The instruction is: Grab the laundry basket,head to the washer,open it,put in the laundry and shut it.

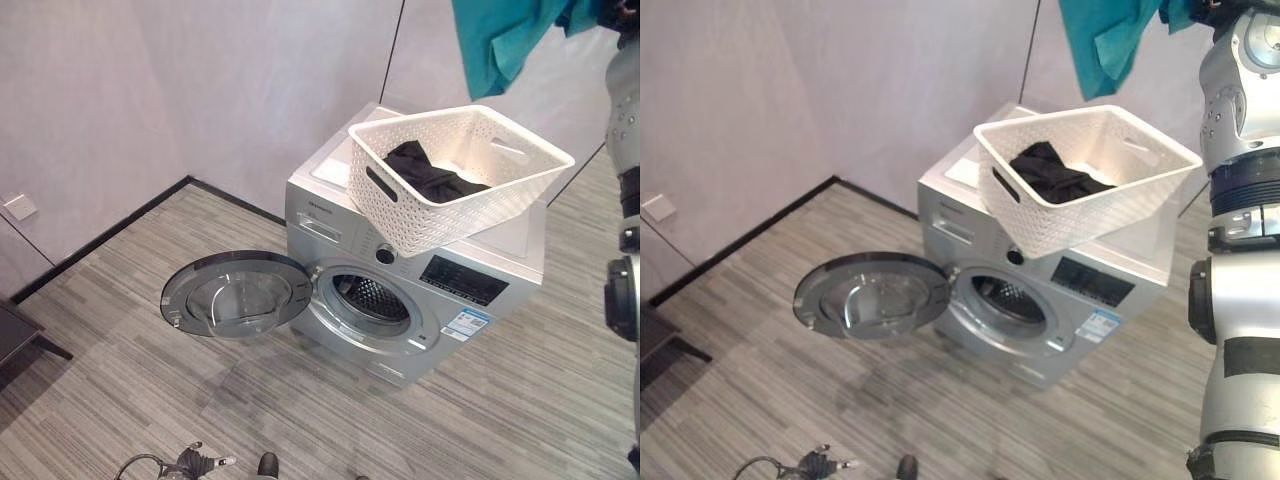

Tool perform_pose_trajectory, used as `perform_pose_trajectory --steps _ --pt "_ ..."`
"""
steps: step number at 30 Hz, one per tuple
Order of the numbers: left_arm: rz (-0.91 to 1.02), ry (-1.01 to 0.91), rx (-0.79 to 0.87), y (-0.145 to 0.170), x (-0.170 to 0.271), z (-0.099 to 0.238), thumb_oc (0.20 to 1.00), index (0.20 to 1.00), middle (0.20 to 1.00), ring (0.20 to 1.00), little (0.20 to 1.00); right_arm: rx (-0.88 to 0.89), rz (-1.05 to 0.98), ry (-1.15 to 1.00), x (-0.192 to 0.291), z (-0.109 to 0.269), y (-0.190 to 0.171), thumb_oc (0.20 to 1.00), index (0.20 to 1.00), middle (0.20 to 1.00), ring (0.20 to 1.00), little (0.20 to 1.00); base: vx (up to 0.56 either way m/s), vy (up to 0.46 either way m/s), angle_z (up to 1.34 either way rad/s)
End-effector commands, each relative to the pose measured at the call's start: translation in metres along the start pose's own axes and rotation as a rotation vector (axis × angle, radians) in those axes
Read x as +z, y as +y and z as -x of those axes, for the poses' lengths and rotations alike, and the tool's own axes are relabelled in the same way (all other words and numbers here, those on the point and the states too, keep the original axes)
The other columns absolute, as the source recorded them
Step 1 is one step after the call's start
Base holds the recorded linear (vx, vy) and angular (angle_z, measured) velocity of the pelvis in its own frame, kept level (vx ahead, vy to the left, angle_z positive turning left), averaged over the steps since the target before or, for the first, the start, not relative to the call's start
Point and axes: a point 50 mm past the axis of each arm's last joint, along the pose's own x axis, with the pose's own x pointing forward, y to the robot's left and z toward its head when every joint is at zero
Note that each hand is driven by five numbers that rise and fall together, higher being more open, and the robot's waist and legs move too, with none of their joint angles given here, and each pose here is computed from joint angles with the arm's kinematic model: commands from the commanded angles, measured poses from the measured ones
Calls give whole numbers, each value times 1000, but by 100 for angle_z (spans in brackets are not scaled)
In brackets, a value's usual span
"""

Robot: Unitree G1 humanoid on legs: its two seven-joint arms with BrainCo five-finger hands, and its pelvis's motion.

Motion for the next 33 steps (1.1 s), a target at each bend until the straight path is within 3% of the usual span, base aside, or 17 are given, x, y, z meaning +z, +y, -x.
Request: perform_pose_trajectory --steps 1,3,11,17,26,27,33 --pt "42 0 13 -4 10 -2 1000 1000 1000 1000 1000 49 -170 -96 9 17 15 200 200 200 200 200 2 -20 -7" --pt "38 7 6 -6 9 -1 1000 1000 1000 1000 1000 65 -196 -80 1 29 15 200 200 200 200 200 0 0 0" --pt "60 127 -32 -21 -23 5 1000 1000 1000 1000 1000 110 -487 187 -51 167 -7 200 200 200 200 200 -13 -4 -4" --pt "47 151 -43 -21 -32 7 1000 1000 1000 1000 1000 130 -505 306 -54 215 -28 200 200 200 200 200 -15 -3 -4" --pt "37 181 -66 -25 -47 11 1000 1000 1000 1000 1000 1 -571 696 -77 318 -69 200 200 200 200 200 -2 0 -1" --pt "24 190 -70 -25 -50 12 1000 1000 1000 1000 1000 -71 -549 849 -91 351 -80 200 200 200 200 200 -21 4 -7" --pt "63 203 -70 -23 -54 12 1000 1000 1000 1000 1000 -168 -586 1062 -101 402 -90 200 200 200 200 200 -7 3 -8"
